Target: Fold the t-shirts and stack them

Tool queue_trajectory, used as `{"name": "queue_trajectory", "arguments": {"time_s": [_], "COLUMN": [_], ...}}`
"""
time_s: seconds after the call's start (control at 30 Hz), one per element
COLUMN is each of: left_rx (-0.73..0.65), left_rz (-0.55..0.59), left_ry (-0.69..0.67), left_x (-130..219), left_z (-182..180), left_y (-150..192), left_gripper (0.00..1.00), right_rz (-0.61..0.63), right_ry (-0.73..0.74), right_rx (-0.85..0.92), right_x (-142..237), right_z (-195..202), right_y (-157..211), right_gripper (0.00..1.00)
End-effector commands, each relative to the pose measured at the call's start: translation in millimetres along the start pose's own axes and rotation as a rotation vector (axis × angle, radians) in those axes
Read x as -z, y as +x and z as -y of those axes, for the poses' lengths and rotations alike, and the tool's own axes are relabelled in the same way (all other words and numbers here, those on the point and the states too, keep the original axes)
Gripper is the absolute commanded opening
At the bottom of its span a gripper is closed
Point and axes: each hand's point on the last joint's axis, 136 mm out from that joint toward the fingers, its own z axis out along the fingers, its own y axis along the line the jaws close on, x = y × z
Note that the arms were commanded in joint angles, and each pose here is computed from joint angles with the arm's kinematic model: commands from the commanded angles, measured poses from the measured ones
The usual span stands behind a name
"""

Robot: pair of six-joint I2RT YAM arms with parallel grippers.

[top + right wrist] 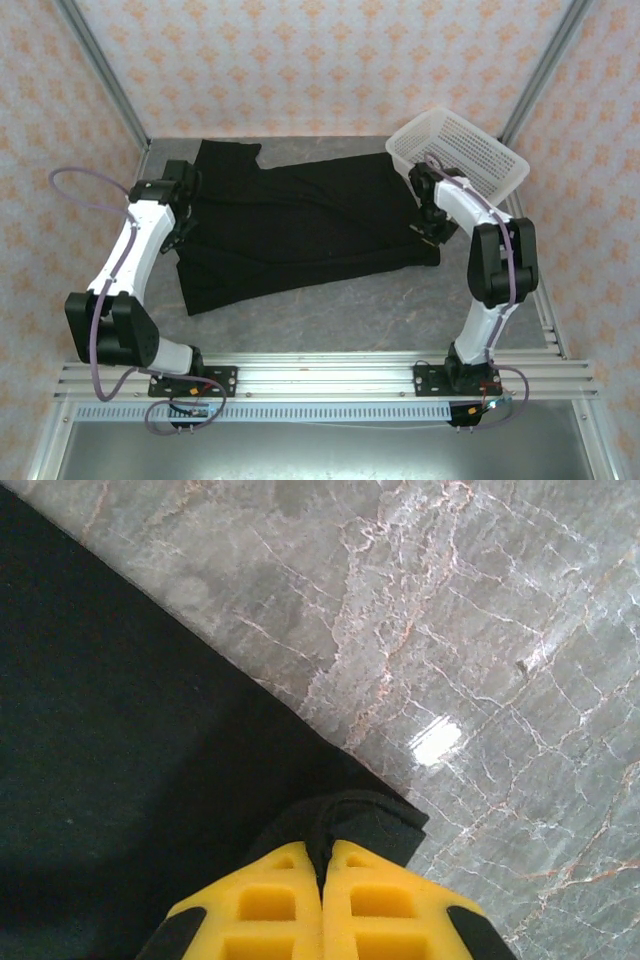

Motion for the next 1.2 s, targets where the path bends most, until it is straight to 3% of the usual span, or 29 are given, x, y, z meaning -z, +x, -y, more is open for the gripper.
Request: {"name": "queue_trajectory", "arguments": {"time_s": [0.0, 0.47, 1.17], "left_rx": [-0.002, -0.068, -0.117], "left_rz": [0.079, 0.096, 0.1], "left_ry": [0.003, 0.024, -0.024], "left_x": [3, -13, -37], "left_z": [4, 44, 73], "left_y": [-27, -55, -81], "left_gripper": [0.0, 0.0, 0.0], "right_rz": [0.041, 0.066, 0.06], "right_ry": [0.046, 0.022, 0.016], "right_rx": [0.019, 0.067, 0.08], "right_x": [3, 4, -8], "right_z": [3, -21, -51], "right_y": [-14, -35, -51], "right_gripper": [0.0, 0.0, 0.0]}}
